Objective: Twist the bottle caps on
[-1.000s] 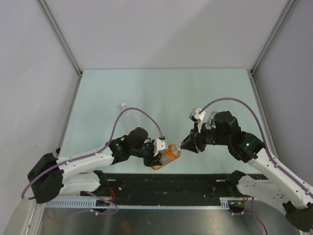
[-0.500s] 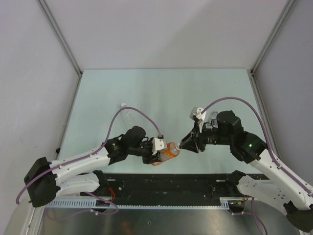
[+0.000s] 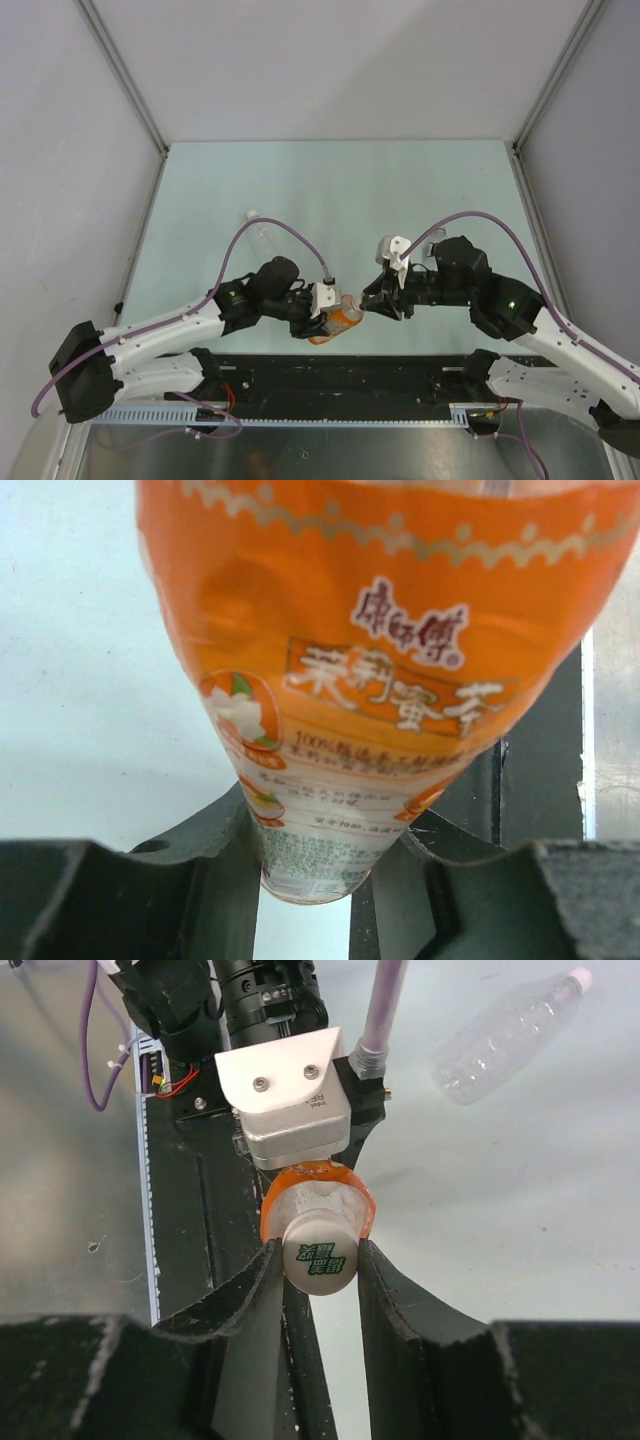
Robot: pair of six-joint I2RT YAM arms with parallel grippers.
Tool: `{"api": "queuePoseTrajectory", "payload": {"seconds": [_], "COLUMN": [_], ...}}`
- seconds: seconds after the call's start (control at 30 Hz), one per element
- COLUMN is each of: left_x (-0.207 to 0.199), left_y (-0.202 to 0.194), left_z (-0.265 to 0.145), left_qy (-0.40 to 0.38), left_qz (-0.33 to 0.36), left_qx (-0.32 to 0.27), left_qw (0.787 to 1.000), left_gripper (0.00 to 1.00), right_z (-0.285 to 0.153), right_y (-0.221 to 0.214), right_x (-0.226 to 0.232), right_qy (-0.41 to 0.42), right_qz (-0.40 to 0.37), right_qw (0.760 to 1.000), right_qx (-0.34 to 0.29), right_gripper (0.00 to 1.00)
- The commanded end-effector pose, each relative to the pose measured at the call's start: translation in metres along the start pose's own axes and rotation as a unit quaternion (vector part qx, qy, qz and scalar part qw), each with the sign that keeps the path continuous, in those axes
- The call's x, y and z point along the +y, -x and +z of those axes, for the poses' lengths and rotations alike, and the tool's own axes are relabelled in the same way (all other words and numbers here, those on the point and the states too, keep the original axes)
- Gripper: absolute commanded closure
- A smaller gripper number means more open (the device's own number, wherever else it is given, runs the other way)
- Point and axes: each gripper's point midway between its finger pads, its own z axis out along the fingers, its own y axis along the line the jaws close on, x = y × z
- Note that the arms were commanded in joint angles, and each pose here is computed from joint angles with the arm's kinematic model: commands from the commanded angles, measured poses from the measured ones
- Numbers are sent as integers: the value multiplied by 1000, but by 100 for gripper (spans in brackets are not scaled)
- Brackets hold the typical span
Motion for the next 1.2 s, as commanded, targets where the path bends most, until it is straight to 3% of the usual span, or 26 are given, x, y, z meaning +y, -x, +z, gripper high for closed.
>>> {"api": "queuePoseTrajectory", "payload": {"seconds": [0.0,0.3,0.57,0.87,1.17], "left_x": [0,-2,36,70,89], "left_y": [113,112,132,158,144], "left_z": [-22,-20,-33,-47,-41], "left_qy": [-2,-15,96,188,234], "left_qz": [72,115,107,78,59], "left_qx": [-168,-168,-170,-200,-192], "left_qw": [983,979,975,958,951], "left_gripper": [100,100,100,100,100], "right_z": [1,5,13,20,32], "right_y": [-31,-37,-48,-54,-55], "right_x": [18,18,-8,-41,-53], "right_qy": [41,39,-48,-167,-185], "right_qz": [-7,12,84,221,305], "right_qw": [997,996,990,956,930], "right_qx": [58,80,107,101,89], "right_gripper": [100,100,100,100,95]}}
